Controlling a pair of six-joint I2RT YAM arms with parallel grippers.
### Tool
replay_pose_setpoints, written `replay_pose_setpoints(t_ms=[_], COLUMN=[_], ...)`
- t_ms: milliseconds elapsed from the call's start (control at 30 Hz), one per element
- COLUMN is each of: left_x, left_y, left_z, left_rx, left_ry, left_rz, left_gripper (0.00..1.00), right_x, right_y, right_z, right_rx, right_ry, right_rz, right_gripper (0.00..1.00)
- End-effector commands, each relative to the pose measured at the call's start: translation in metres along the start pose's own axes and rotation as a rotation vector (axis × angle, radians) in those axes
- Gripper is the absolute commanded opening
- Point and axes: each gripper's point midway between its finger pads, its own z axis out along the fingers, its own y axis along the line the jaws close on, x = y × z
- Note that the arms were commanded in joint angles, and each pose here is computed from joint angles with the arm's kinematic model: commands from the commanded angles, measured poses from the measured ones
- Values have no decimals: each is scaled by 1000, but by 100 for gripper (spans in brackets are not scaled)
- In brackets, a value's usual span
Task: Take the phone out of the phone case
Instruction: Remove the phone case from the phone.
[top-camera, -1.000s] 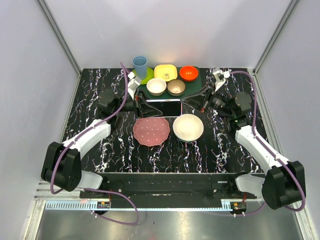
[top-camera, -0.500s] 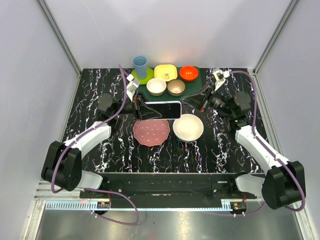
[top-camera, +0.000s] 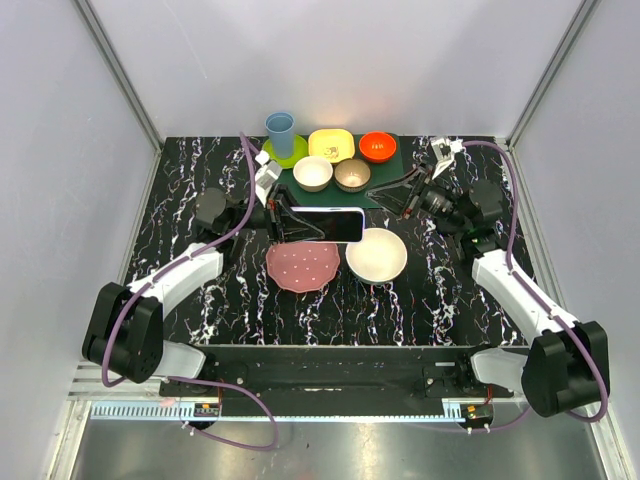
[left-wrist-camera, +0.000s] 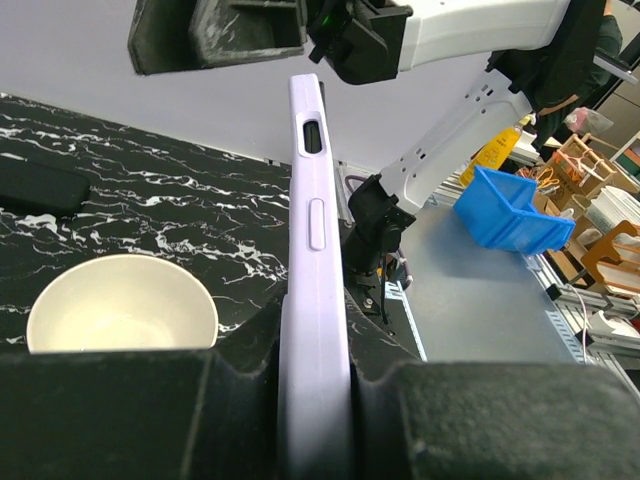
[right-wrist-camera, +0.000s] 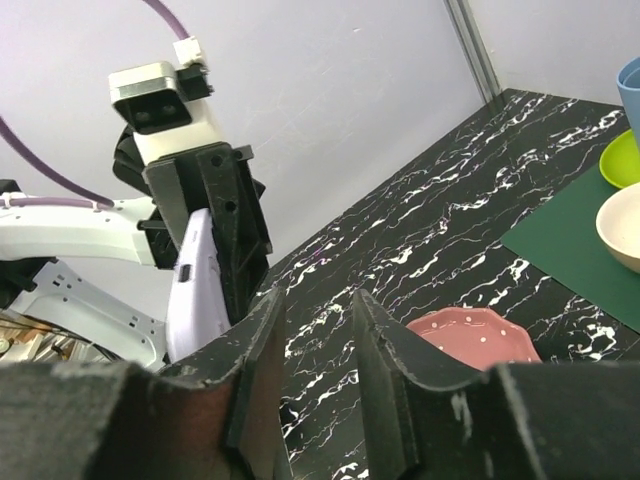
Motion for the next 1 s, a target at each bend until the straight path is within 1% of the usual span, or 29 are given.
replay_pose_setpoints(t_ms=[0, 33, 167, 367, 667, 833, 967], left_x=[-25, -24, -24, -25, -24, -25, -30], left_y=[-1, 2, 7, 9, 11, 12, 13], left_z=[3, 3, 3, 3, 3, 3, 0], left_rx=[-24, -36, -58, -69, -72, -80, -90], left_ry=[-33, -27, -32, -36, -36, -42, -57], left_rz=[137, 116, 119, 118, 114, 114, 106], left_gripper=[0, 0, 0, 0, 0, 0, 0], right_x=[-18, -19, -14, -11, -8, -5, -2], right_y=[33, 39, 49, 51, 41, 35, 38], right_z=[-5, -6, -9, -12, -10, -8, -9], right_rx=[-110, -133, -188, -202, -175, -155, -174], right_ry=[-24, -28, -5, 10, 21, 31, 48], right_rz=[-113, -114, -140, -192, -196, -192, -197], right_gripper=[40, 42, 44, 48, 48, 46, 45])
